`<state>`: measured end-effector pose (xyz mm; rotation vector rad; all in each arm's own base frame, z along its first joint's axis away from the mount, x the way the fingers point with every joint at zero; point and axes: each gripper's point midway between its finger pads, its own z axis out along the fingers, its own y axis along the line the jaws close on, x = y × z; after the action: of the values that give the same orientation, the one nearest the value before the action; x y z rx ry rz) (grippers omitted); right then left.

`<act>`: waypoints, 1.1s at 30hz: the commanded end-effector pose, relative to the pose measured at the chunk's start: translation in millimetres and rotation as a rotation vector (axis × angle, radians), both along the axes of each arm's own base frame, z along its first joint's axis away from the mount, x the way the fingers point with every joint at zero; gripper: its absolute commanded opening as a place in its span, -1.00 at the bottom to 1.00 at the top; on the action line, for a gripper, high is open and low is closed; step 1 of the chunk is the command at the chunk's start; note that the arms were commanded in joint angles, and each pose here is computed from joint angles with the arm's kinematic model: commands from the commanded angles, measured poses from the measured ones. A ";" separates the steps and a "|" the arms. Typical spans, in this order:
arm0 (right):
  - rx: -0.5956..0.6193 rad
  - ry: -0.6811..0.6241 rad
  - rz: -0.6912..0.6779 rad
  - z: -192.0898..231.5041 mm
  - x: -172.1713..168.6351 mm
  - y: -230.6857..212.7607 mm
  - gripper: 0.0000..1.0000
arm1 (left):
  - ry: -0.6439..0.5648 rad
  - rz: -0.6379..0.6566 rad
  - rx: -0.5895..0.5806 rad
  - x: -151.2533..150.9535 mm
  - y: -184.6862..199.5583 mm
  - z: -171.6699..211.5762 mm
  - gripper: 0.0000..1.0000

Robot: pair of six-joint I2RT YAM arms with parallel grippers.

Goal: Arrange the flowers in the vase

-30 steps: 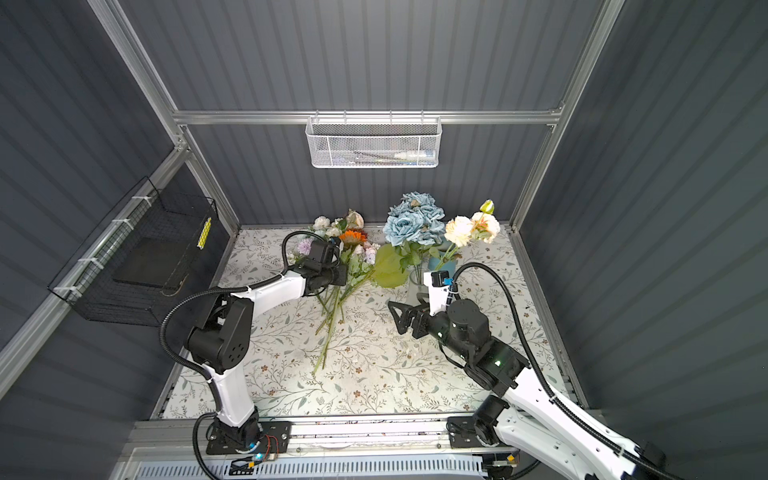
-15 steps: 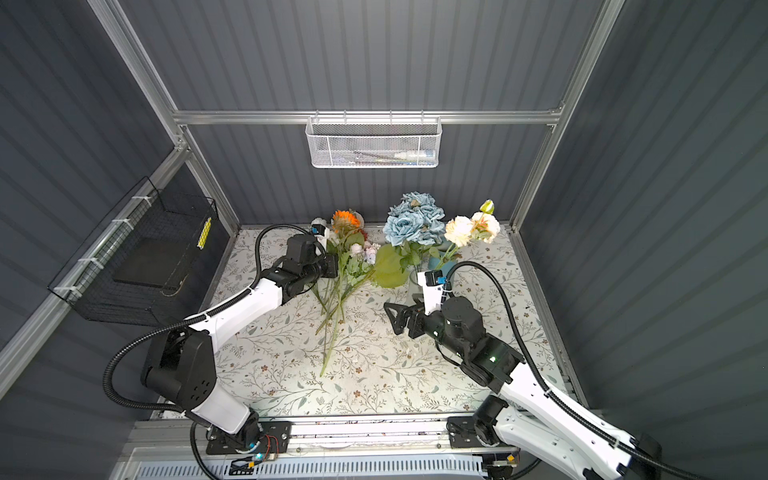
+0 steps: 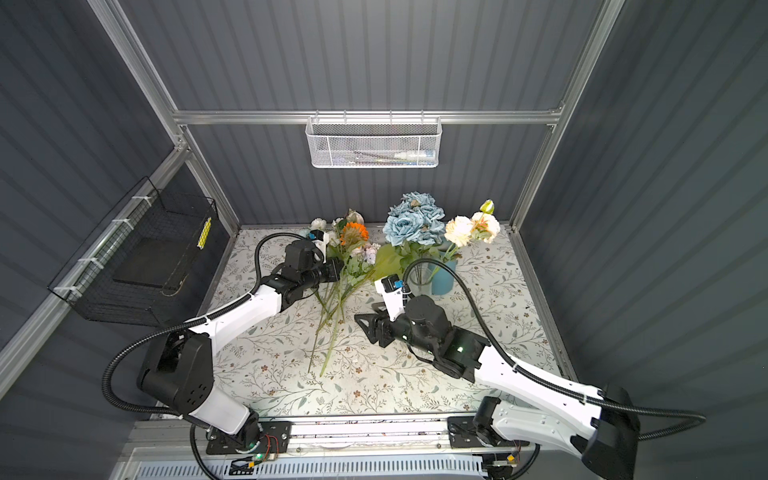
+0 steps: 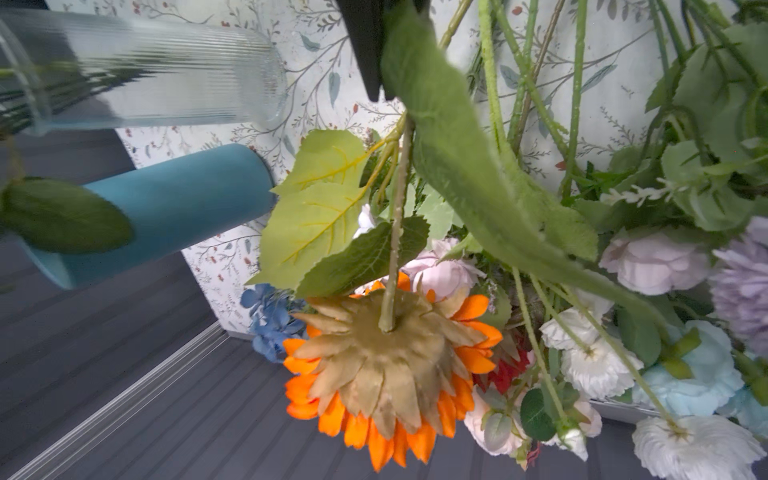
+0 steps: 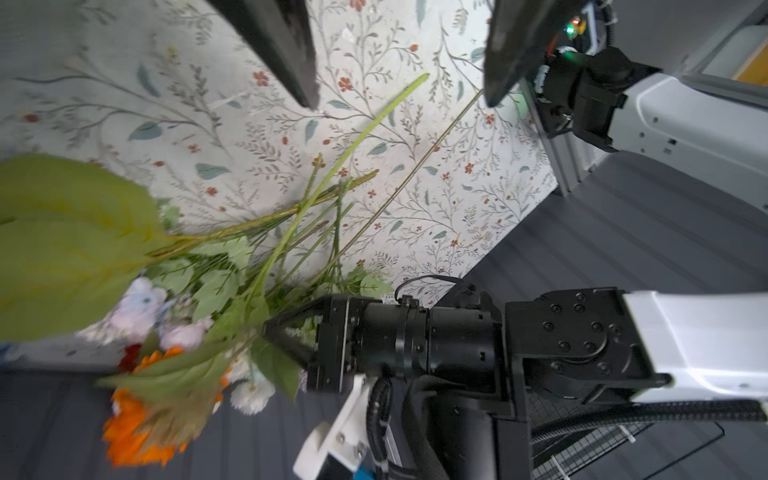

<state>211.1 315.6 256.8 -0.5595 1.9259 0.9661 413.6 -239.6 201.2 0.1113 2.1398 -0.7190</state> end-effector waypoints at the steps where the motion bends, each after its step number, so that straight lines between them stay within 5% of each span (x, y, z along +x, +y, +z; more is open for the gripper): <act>1: 0.082 0.032 0.033 8.0 4.5 28.7 0.18 | -0.043 -0.010 -0.075 -4.4 -3.2 20.1 -1.00; 7: 0.127 0.158 -0.020 -11.5 24.9 56.9 0.37 | 0.000 0.026 -0.067 -2.4 0.9 -14.1 -1.00; 21: -0.018 0.162 -0.224 -44.1 45.9 28.4 0.32 | 0.138 0.019 -0.074 -10.5 -3.3 -91.9 -1.00; 23: -0.056 0.172 -0.244 -52.5 46.8 24.4 0.30 | 0.142 0.014 -0.076 -10.9 -4.3 -92.9 -0.66; 26: -0.099 0.186 -0.256 -62.6 46.9 21.2 0.29 | 0.150 0.013 -0.073 -13.2 -3.6 -91.1 0.30; 33: -0.198 0.205 -0.259 -83.4 52.5 26.5 0.28 | 0.109 0.053 -0.033 -26.4 16.4 -58.4 0.99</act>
<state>259.4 340.1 177.5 -0.3000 2.2052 0.7562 394.0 -234.8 118.3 -0.0045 2.2610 -0.7777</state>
